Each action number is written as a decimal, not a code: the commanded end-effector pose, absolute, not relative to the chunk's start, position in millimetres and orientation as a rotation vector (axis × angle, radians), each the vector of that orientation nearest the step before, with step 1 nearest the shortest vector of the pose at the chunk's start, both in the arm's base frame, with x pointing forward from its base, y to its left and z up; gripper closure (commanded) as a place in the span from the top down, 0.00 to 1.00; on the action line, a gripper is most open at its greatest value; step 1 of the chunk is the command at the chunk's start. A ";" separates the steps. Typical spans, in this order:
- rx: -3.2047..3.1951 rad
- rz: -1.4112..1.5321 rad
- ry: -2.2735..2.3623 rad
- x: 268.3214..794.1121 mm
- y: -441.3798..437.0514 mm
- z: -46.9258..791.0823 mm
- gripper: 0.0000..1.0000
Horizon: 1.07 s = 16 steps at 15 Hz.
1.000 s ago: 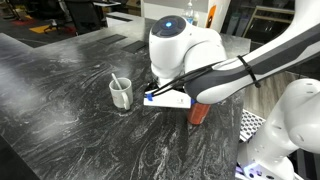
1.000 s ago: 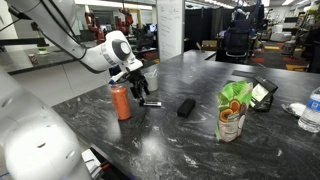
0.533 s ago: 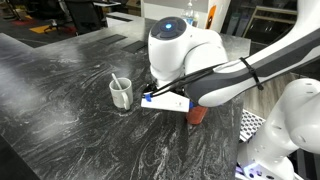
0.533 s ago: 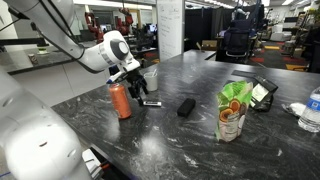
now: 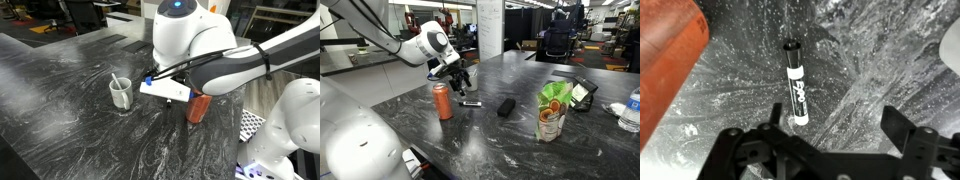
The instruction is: Put the marker in the cup
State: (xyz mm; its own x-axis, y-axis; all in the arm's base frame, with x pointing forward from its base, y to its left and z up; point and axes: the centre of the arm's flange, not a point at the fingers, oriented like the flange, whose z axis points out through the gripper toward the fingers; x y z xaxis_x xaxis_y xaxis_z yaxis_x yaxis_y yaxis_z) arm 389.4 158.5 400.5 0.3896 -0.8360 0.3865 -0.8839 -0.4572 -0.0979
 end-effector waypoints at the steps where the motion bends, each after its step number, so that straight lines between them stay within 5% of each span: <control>1: 2.495 0.606 -1.599 388.6 151.1 425.0 1.00; 16: 2.506 0.517 -1.445 393.9 205.9 345.0 1.00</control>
